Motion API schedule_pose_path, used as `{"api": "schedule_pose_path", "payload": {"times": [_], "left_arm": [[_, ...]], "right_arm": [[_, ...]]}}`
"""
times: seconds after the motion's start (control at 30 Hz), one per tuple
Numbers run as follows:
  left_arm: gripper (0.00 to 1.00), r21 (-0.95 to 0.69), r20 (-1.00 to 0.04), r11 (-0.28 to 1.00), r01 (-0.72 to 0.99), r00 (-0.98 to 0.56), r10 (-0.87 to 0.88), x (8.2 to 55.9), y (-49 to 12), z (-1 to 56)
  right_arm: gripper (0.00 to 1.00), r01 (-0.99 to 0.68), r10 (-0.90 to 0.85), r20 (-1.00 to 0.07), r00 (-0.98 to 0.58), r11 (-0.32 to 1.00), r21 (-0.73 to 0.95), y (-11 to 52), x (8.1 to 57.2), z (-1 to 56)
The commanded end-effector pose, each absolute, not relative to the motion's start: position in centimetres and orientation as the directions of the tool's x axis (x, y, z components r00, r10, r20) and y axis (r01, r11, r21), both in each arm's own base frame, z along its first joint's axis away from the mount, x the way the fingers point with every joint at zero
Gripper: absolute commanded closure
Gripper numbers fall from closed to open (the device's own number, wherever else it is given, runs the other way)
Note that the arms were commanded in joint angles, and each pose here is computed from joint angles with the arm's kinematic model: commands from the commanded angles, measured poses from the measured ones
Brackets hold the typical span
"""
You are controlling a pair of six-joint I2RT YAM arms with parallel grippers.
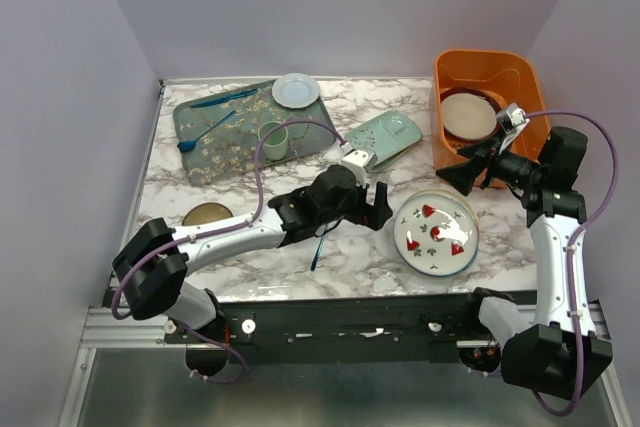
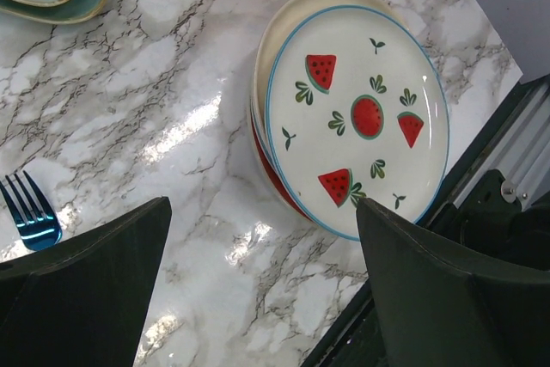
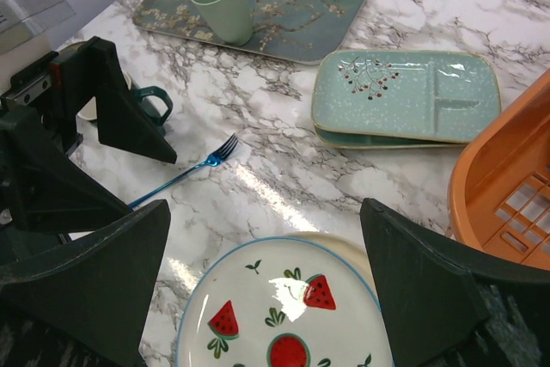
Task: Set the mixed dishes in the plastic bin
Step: Pick up the plate at the center of the board.
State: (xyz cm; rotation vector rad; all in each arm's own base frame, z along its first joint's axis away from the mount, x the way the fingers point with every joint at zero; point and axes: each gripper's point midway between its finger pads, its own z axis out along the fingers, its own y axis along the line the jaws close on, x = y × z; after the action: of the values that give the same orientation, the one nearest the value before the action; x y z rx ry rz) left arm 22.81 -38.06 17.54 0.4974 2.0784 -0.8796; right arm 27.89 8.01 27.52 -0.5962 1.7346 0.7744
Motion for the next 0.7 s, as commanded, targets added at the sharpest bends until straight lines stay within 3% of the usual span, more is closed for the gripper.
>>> {"api": "schedule_pose_path", "payload": {"times": [0.0, 0.4, 0.53, 0.67], "left_arm": [[0.03, -0.398, -0.826, 0.684, 0.612, -0.563, 0.023, 23.9, -39.4, 18.5], [0.07, -0.381, -0.789, 0.714, 0.587, -0.609, 0.079, 25.3, -42.3, 15.7], [0.13, -0.381, -0.761, 0.715, 0.586, -0.638, 0.118, 25.6, -43.6, 14.1], [0.28, -0.388, -0.734, 0.716, 0.580, -0.665, 0.140, 25.8, -44.9, 13.2]], "right_arm": [[0.00, -0.697, -0.009, -0.952, -0.307, 0.682, 0.219, 7.5, 27.9, 26.8], [0.00, -0.672, 0.000, -0.941, -0.339, 0.700, 0.242, 6.9, 28.4, 26.2], [0.00, -0.670, 0.001, -0.940, -0.341, 0.702, 0.244, 6.8, 28.5, 26.2], [0.00, -0.661, 0.004, -0.937, -0.348, 0.708, 0.248, 6.6, 28.6, 26.1]]}}
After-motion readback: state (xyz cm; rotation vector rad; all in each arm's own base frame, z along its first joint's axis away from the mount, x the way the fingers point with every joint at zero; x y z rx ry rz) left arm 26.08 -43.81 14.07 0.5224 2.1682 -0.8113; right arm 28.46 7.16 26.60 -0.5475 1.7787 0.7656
